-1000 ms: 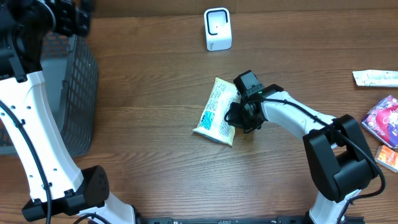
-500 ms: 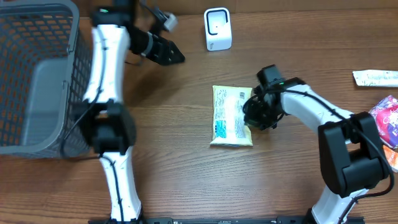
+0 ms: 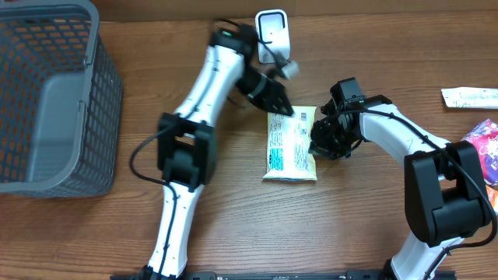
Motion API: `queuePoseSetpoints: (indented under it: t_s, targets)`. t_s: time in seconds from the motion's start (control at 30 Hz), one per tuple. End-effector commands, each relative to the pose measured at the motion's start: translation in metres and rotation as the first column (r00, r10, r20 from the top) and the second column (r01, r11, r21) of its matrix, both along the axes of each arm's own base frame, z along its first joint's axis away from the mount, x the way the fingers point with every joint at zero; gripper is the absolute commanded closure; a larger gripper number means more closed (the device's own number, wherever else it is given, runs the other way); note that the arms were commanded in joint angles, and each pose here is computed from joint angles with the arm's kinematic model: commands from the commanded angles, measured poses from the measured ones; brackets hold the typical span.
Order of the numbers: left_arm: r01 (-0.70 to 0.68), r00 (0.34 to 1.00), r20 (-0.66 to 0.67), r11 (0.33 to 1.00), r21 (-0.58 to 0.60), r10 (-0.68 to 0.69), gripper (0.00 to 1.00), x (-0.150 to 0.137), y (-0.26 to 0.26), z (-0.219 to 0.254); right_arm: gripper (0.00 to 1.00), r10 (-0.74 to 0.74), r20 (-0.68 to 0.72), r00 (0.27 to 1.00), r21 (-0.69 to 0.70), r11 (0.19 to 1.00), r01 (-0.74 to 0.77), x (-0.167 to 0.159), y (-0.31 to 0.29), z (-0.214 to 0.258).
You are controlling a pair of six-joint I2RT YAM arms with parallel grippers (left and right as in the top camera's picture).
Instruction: Scan the item barcode
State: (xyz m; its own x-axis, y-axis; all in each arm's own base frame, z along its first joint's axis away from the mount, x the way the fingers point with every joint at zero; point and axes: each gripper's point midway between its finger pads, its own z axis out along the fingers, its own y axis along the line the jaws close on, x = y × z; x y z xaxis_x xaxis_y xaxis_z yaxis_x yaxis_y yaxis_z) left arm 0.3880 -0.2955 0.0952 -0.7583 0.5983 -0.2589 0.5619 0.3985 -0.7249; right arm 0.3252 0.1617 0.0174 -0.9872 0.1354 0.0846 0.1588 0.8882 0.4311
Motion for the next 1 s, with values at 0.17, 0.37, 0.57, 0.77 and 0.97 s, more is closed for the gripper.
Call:
queuePoseSetpoints:
  t_s: [0.17,0.37,0.57,0.77,0.97]
  targets:
    - [-0.043,0.994,-0.098,0.997,0.067,0.05,0.96,-0.011,0.005,-0.054,0.96,0.011,0.035,0.999,0.025,1.0,-0.011,0.0,0.003,0.013]
    - [-0.091,0.986,-0.116,0.963,0.254,0.123,0.96,-0.014,0.034,-0.094,0.96,0.011,0.034,0.999,0.025,1.0,-0.011,0.0,0.003,0.013]
    - [-0.099,0.984,-0.103,0.931,0.35,0.143,0.96,-0.016,0.047,-0.109,0.96,0.007,0.035,0.999,0.025,1.0,-0.007,0.001,0.002,0.013]
    - [-0.101,0.981,-0.116,0.92,0.378,0.156,0.96,-0.023,0.053,-0.124,0.24,-0.015,-0.003,1.0,0.197,0.98,0.015,0.001,0.014,0.029]
    - [-0.107,0.98,-0.118,0.919,0.379,0.162,0.96,-0.025,0.055,-0.131,0.0,-0.049,0.015,0.999,0.366,0.93,0.04,0.005,0.022,0.029]
